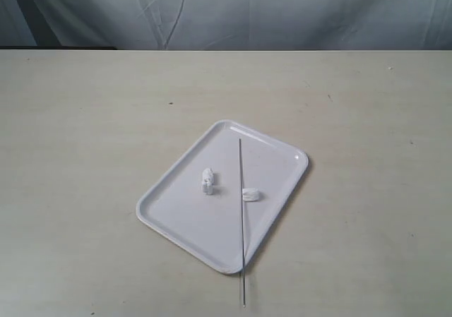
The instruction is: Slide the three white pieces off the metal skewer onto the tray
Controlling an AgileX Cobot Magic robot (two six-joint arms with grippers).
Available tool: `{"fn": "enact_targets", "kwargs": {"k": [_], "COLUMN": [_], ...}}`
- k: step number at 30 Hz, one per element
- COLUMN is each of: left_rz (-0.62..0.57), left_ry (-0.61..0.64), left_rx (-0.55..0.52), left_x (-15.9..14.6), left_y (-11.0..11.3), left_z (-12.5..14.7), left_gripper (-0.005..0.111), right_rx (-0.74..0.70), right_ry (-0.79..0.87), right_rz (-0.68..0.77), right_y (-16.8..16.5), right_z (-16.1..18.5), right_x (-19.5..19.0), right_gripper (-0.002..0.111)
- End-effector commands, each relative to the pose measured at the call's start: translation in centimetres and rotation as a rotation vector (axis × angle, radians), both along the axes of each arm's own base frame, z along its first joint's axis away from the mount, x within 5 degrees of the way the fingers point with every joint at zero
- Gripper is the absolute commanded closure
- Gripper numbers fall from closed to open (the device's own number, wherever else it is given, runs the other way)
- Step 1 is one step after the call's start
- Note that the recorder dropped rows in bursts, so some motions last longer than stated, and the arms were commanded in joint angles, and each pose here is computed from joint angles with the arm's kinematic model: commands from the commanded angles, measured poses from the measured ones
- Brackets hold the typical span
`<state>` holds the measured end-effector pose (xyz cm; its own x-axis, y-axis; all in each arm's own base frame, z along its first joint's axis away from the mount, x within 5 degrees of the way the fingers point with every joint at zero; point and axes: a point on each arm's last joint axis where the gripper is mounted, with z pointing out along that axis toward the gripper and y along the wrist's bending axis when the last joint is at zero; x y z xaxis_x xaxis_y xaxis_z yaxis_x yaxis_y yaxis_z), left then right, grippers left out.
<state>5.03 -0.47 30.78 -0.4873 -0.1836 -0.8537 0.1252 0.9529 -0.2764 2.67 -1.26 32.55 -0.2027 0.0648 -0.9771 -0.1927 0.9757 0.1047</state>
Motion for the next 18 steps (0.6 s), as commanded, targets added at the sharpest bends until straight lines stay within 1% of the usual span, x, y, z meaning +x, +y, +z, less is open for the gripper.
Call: {"fn": "enact_targets", "kwargs": {"k": [1, 3, 5, 7, 8, 9, 10, 12, 14, 15, 16, 18], "left_rz": [0.003, 0.007, 0.049, 0.115, 0.181, 0.215, 0.256, 0.278, 0.255, 0.236, 0.224, 0.197], "left_ry": [-0.031, -0.052, -0.079, -0.124, -0.169, -0.201, -0.272, -0.428, -0.626, -0.671, -0.688, -0.7], "left_rx": [-0.021, -0.034, -0.051, -0.034, 0.015, 0.058, 0.124, 0.229, 0.341, 0.38, 0.402, 0.414], "left_x": [-0.6, -1.0, -1.4, -1.9, -2.1, -2.1, -2.0, -1.7, -1.0, -0.6, 0.0, 0.9], "left_y": [0.4, 0.7, 1.0, 1.6, 2.2, 2.4, 2.7, 2.6, 1.8, 1.4, 1.0, 0.4], "left_z": [0.1, 0.2, 0.3, 0.5, 0.7, 0.9, 1.3, 2.1, 2.3, 1.7, 0.4, -2.4], "left_gripper": [0.107, 0.107, 0.107, 0.107, 0.107, 0.107, 0.107, 0.107, 0.107, 0.107, 0.107, 0.107], "right_rx": [-0.006, -0.024, -0.028, 0.034, 0.061, 0.058, 0.046, 0.039, -0.009, -0.036, -0.061, -0.059], "right_ry": [0.003, 0.059, 0.098, 0.167, 0.184, 0.182, 0.178, 0.17, 0.129, 0.071, 0.003, -0.129], "right_rz": [-0.101, -0.122, -0.121, -0.069, -0.043, -0.063, -0.077, -0.072, -0.066, -0.044, -0.01, 0.008], "right_y": [-2.1, -2.3, -2.2, -1.6, -1.3, -1.5, -1.6, -1.6, -1.6, -1.4, -0.9, 0.2], "right_z": [-1.2, -1.8, -2.5, -3.0, -3.1, -3.1, -3.1, -3.0, -2.8, -2.6, -2.6, -3.1], "right_x": [-2.3, -2.3, -2.2, -2.4, -2.5, -2.4, -2.4, -2.4, -2.2, -1.9, -1.4, -0.4], "right_gripper": [0.109, 0.109, 0.109, 0.109, 0.109, 0.109, 0.109, 0.109, 0.109, 0.109, 0.109, 0.109]}}
